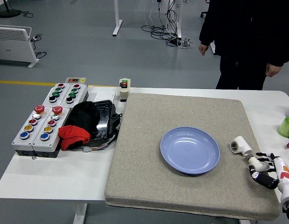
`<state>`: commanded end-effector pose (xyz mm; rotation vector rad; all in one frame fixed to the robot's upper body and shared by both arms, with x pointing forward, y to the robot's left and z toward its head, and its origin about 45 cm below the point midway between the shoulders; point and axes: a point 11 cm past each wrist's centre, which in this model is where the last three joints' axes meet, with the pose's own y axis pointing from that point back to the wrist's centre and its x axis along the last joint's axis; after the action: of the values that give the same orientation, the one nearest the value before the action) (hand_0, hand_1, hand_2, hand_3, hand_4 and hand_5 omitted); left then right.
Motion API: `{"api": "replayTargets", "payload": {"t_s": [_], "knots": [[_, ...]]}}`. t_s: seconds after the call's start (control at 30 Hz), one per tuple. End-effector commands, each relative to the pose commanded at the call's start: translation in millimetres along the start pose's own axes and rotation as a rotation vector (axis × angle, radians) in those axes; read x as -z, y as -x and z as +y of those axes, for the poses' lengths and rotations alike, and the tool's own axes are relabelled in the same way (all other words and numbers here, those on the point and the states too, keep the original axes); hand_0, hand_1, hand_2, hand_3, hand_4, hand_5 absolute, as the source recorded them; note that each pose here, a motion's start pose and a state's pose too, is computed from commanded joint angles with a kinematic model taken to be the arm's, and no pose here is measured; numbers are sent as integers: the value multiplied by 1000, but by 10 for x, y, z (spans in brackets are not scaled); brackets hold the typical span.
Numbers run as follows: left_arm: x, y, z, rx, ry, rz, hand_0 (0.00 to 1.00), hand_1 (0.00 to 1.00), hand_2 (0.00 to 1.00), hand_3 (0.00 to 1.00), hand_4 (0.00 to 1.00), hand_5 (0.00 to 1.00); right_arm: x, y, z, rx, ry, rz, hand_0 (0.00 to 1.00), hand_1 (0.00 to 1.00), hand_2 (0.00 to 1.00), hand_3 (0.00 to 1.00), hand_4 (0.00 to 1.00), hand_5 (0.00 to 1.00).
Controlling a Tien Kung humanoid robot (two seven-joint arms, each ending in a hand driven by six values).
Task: Pick pipe place plate twice
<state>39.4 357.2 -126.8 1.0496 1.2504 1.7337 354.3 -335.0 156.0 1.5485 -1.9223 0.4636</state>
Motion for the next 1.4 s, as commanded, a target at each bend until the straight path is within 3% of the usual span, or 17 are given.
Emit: {"api": "replayTargets", "payload": {"t_s": [0.23, 0.37, 0.57, 0.67, 0.7, 0.87, 0.9, 1.07, 1.1, 1.27, 1.3, 1.4], "knots": [[3, -4, 0, 0, 0, 0, 697, 667, 684, 619, 281, 998, 298, -122, 7, -46, -96, -23, 271, 404, 531, 661, 519, 145], [3, -4, 0, 0, 0, 1, 697, 667, 684, 619, 282, 998, 571, -41, 39, -13, -173, -29, 278, 408, 529, 658, 519, 149], [11, 4, 1, 0, -1, 4, 697, 667, 683, 619, 281, 998, 1072, 321, 97, 94, -311, 26, 289, 419, 529, 659, 526, 156], [12, 2, 1, 0, -1, 6, 697, 667, 683, 619, 281, 998, 1184, 487, 121, 136, -345, 69, 289, 419, 529, 659, 526, 156], [12, 2, 1, 0, -1, 7, 697, 666, 683, 619, 282, 998, 1196, 516, 129, 144, -350, 76, 405, 519, 568, 695, 560, 170], [19, 2, 1, 0, -2, 9, 697, 666, 683, 619, 282, 998, 1243, 763, 120, 211, -346, 182, 405, 519, 568, 695, 560, 170], [22, 1, 1, 0, -3, 9, 697, 665, 683, 619, 281, 998, 1234, 819, 114, 226, -335, 208, 623, 677, 688, 747, 604, 219], [30, 3, 1, 0, -5, 9, 697, 665, 683, 619, 281, 998, 1222, 962, 124, 277, -319, 292, 623, 677, 688, 747, 604, 219], [31, 3, 1, 0, -5, 9, 696, 666, 684, 619, 282, 998, 1222, 978, 127, 286, -318, 301, 971, 907, 998, 910, 741, 361], [38, 1, 1, 0, -8, 10, 696, 666, 684, 619, 282, 998, 1235, 1002, 136, 313, -320, 323, 971, 907, 998, 910, 741, 361], [39, 0, 1, 0, -8, 10, 698, 664, 683, 618, 282, 998, 1237, 1002, 136, 314, -320, 323, 998, 944, 998, 991, 755, 347], [41, -4, 1, -1, -9, 8, 698, 664, 683, 618, 282, 998, 1247, 986, 133, 320, -314, 318, 998, 944, 998, 991, 755, 347]]}}
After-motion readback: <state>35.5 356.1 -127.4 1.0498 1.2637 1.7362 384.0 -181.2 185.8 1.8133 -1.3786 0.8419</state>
